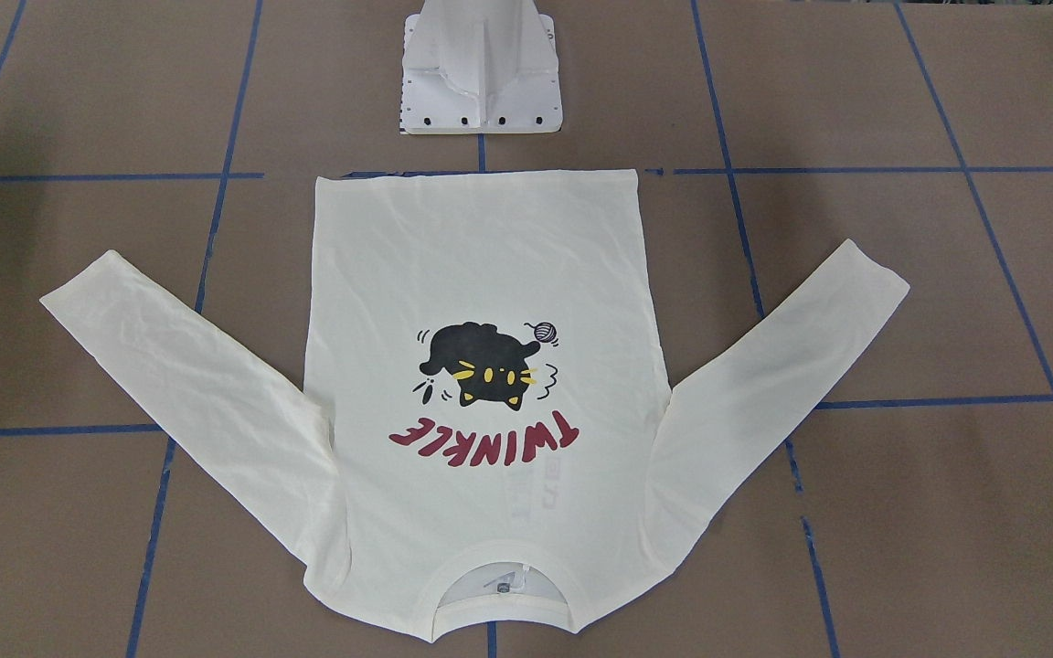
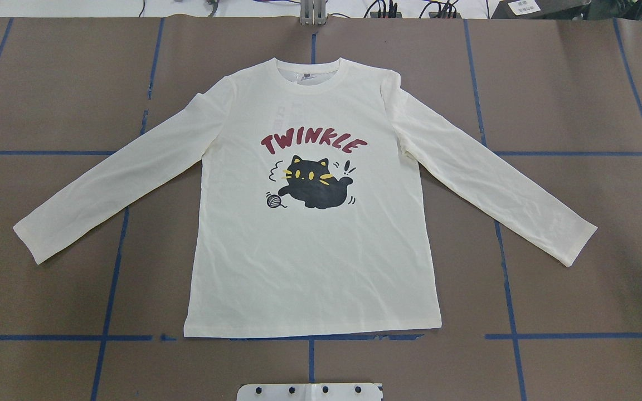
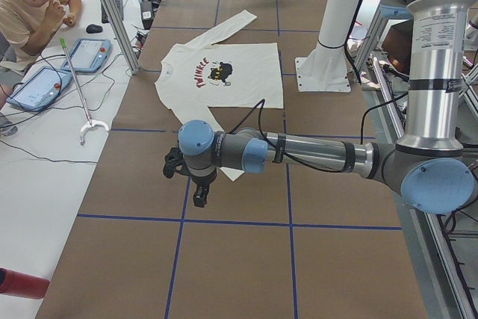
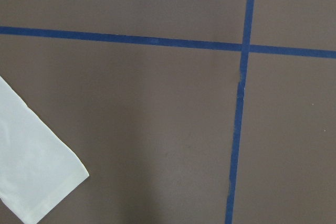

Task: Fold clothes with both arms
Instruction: 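Move the right gripper in toward the sleeve nearest it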

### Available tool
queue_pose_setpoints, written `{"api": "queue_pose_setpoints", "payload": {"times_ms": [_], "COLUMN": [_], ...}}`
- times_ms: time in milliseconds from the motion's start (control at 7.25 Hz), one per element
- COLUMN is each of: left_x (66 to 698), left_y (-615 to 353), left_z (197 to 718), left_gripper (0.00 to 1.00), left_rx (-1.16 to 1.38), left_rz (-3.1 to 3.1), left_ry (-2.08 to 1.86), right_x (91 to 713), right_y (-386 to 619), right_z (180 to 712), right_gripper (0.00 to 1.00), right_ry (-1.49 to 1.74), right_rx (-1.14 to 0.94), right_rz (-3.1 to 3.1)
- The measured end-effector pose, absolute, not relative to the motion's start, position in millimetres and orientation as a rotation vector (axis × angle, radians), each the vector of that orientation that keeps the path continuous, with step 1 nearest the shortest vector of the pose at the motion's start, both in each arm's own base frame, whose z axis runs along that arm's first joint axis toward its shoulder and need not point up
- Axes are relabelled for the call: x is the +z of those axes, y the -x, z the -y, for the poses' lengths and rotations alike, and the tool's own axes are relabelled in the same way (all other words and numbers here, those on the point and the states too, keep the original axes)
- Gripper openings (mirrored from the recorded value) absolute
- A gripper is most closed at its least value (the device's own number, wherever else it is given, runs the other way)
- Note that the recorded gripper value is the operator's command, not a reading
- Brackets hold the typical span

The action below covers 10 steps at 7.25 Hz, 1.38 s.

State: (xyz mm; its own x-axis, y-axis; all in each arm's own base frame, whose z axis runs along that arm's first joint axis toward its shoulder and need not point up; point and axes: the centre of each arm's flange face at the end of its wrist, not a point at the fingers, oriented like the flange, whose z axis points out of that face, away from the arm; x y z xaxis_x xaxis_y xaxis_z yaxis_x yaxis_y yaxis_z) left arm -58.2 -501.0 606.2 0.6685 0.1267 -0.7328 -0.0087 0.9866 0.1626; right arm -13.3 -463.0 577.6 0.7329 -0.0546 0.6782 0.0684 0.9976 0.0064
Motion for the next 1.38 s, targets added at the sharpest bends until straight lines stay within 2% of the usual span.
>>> {"api": "queue_pose_setpoints", "payload": {"times_ms": [551, 965, 1378], "left_x": [561.1, 563.6, 560.4], "left_y": [76.2, 59.0, 49.9], "left_z": [502.4, 478.9, 476.6], "left_gripper": [1.0, 1.0, 1.0], "left_rx": [0.08, 0.113, 0.121], "left_rz": [-0.824, -0.853, -0.865], "left_ry": [-0.248, -0.243, -0.244], "right_x": [589.2, 588.7, 575.1], "right_y": [1.6, 10.1, 61.7], "right_z": [454.2, 458.2, 459.3], "right_gripper": [1.0, 1.0, 1.0], "right_ry": [0.029, -0.002, 0.002], "right_rx": [-0.026, -0.055, -0.043], "right_rz": [0.742, 0.749, 0.825]}}
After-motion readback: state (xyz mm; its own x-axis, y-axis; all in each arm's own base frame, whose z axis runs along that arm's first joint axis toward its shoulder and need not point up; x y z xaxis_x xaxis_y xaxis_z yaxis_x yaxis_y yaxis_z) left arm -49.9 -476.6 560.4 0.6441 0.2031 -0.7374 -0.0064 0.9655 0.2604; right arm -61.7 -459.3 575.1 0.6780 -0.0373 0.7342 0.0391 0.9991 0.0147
